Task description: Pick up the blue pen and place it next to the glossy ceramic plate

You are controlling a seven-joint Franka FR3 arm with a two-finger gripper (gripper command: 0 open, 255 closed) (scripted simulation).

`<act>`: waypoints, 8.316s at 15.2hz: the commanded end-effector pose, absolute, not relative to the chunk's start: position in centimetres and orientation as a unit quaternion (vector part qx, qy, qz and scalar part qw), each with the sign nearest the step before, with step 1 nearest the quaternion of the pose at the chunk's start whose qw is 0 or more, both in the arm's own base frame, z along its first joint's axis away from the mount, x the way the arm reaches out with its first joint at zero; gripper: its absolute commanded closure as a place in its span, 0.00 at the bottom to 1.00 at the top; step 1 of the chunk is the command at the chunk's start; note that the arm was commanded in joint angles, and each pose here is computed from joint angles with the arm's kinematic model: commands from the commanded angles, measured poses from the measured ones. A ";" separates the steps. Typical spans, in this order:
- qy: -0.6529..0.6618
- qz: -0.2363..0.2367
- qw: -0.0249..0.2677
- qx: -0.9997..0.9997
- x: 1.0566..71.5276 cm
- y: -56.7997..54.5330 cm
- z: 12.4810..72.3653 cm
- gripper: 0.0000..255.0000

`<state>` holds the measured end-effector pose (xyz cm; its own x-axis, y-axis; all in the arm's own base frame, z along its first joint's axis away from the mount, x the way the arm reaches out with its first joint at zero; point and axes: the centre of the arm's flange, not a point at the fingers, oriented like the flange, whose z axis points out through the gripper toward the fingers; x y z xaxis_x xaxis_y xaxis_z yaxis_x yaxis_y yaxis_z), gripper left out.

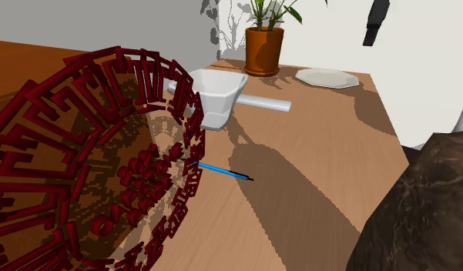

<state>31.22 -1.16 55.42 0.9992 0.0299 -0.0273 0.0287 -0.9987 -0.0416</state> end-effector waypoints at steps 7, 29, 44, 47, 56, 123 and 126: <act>-0.029 0.005 0.020 -0.999 34.8 5.2 52.7 0.00; -0.081 -0.028 0.019 -0.996 47.0 29.2 43.1 0.00; -0.109 -0.046 0.018 -0.993 52.7 42.5 36.8 0.00; -0.109 -0.046 0.018 -0.993 52.9 42.5 35.2 0.00; -0.109 -0.046 0.018 -0.993 52.9 42.6 34.4 0.00; -0.109 -0.046 0.018 -0.993 29.3 -4.7 42.9 1.00; -0.109 -0.046 0.018 -0.993 27.6 -8.2 42.9 1.00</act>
